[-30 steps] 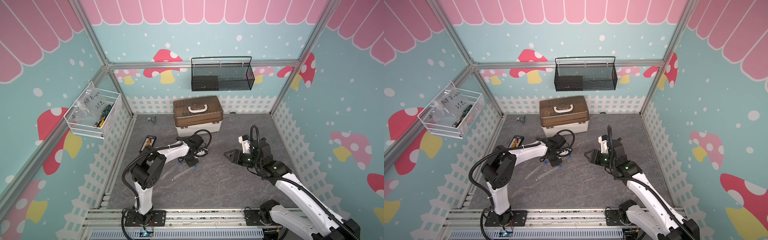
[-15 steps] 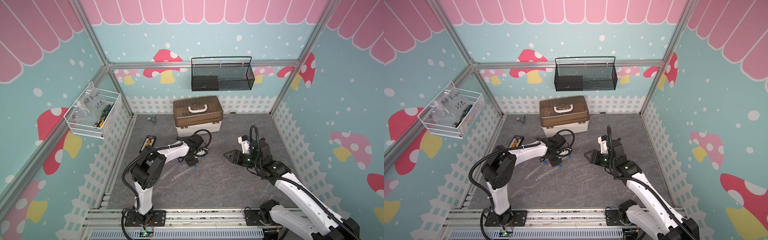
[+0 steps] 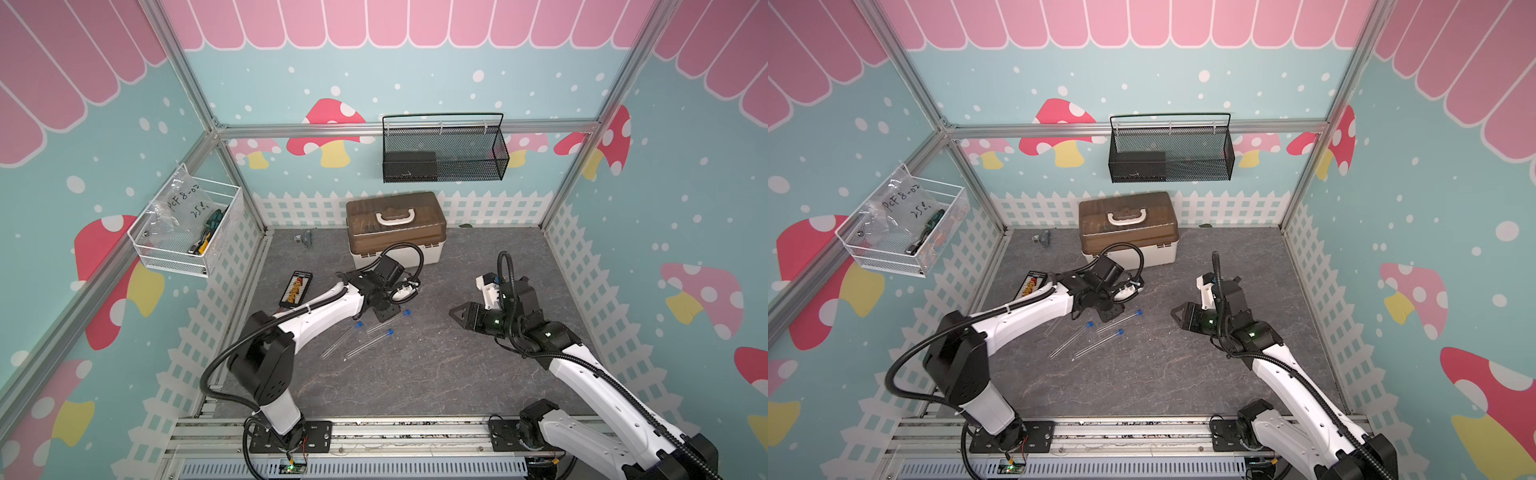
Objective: Insert stoppers into test tubes
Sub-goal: Reset both arms
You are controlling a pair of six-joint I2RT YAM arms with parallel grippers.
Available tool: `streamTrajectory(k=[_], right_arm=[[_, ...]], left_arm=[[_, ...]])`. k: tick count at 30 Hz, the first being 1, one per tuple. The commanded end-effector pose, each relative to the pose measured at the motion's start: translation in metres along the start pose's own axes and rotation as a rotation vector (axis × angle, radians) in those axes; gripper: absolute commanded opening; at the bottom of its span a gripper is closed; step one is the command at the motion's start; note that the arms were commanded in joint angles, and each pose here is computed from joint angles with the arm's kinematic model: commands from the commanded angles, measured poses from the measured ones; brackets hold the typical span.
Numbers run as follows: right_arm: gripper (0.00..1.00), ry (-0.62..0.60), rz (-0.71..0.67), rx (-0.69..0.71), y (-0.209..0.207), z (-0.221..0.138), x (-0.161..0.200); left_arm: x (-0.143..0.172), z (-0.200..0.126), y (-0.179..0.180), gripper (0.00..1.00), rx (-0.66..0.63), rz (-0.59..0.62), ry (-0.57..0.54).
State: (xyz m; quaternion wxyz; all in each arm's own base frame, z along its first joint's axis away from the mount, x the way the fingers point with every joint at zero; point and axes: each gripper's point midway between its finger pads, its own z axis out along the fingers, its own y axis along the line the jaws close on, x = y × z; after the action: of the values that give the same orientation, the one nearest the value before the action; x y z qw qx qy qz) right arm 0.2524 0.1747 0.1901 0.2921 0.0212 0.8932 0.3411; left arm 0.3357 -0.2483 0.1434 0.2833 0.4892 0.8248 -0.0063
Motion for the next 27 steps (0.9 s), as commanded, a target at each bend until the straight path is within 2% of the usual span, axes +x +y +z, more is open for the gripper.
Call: streamTrajectory(k=[1, 5, 7, 9, 12, 14, 15, 16, 20, 22, 24, 27], right_arm=[[0.52, -0.089, -0.056, 0.131, -0.019, -0.008, -0.017], [0.52, -0.281, -0.169, 0.404, -0.06, -0.022, -0.056], [0.53, -0.36, -0.269, 0.515, -0.07, -0.03, -0.079], [0.54, -0.384, -0.424, 0.615, -0.079, -0.03, -0.098], [0.53, -0.435, -0.494, 0.874, -0.115, -0.038, -0.12], [0.54, -0.471, -0.512, 0.986, -0.132, -0.04, -0.13], [0.62, -0.492, -0.52, 1.013, -0.139, -0.039, -0.134], [0.67, -0.504, -0.531, 1.019, -0.145, -0.034, -0.135], [0.72, -0.52, -0.629, 0.896, -0.159, 0.001, -0.135], [0.74, -0.536, -0.621, 0.853, -0.163, 0.006, -0.137], [0.74, -0.604, -0.631, 0.778, -0.157, 0.006, -0.145], [0.73, -0.654, -0.612, 0.743, -0.162, 0.002, -0.156]], left_arm=[[-0.02, -0.03, 0.022, 0.37, -0.104, -0.102, -0.204], [-0.004, -0.073, 0.078, 0.38, -0.416, -0.393, -0.468], [0.025, -0.096, 0.103, 0.41, -0.552, -0.574, -0.575], [0.059, -0.112, 0.12, 0.44, -0.629, -0.728, -0.659], [0.112, -0.117, 0.139, 0.47, -0.759, -0.857, -0.632], [0.141, -0.114, 0.143, 0.49, -0.823, -0.886, -0.578], [0.154, -0.112, 0.143, 0.49, -0.846, -0.891, -0.558], [0.164, -0.11, 0.143, 0.49, -0.864, -0.906, -0.556], [0.193, -0.102, 0.138, 0.48, -0.885, -0.939, -0.618], [0.197, -0.099, 0.138, 0.48, -0.903, -0.91, -0.612], [0.198, -0.095, 0.139, 0.49, -0.914, -0.882, -0.604], [0.197, -0.09, 0.143, 0.49, -0.914, -0.863, -0.646]])
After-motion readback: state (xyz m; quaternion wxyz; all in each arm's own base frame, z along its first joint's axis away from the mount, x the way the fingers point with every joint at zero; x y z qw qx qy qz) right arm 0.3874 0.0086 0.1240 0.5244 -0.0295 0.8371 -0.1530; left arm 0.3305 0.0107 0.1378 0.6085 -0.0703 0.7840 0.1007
